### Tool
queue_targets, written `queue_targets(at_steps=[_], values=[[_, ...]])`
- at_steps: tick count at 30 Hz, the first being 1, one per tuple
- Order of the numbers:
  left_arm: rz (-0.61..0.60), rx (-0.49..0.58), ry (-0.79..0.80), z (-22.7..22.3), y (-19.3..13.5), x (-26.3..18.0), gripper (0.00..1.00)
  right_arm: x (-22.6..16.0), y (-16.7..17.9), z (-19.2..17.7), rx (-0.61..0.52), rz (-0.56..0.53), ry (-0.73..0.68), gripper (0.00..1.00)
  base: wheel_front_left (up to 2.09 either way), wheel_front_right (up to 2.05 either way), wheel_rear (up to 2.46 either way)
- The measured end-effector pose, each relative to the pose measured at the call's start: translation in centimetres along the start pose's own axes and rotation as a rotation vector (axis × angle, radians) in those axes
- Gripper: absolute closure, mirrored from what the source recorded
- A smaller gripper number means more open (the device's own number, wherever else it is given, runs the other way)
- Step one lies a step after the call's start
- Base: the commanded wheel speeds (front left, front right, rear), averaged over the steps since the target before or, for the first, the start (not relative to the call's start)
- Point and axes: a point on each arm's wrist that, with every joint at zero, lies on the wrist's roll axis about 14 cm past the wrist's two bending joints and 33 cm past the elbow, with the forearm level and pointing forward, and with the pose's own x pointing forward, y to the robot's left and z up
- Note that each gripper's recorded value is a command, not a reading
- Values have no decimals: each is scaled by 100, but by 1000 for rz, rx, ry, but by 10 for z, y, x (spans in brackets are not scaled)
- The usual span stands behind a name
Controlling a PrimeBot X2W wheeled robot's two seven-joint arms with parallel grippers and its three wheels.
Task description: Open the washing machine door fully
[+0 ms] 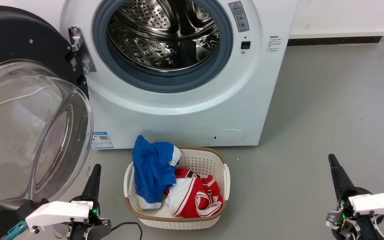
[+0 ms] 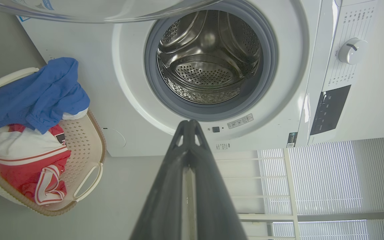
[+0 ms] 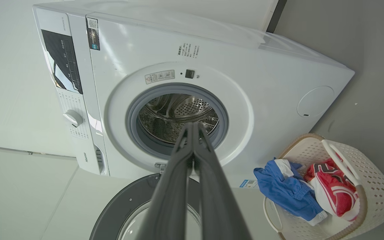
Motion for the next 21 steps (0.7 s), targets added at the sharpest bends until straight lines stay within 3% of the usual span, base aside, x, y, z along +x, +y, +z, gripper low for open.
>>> queue_targets(at_steps=[21], values=[[-51,-147,-15,6,-10,-1,100,5,7,0,152,26,3,100,0,0,0]])
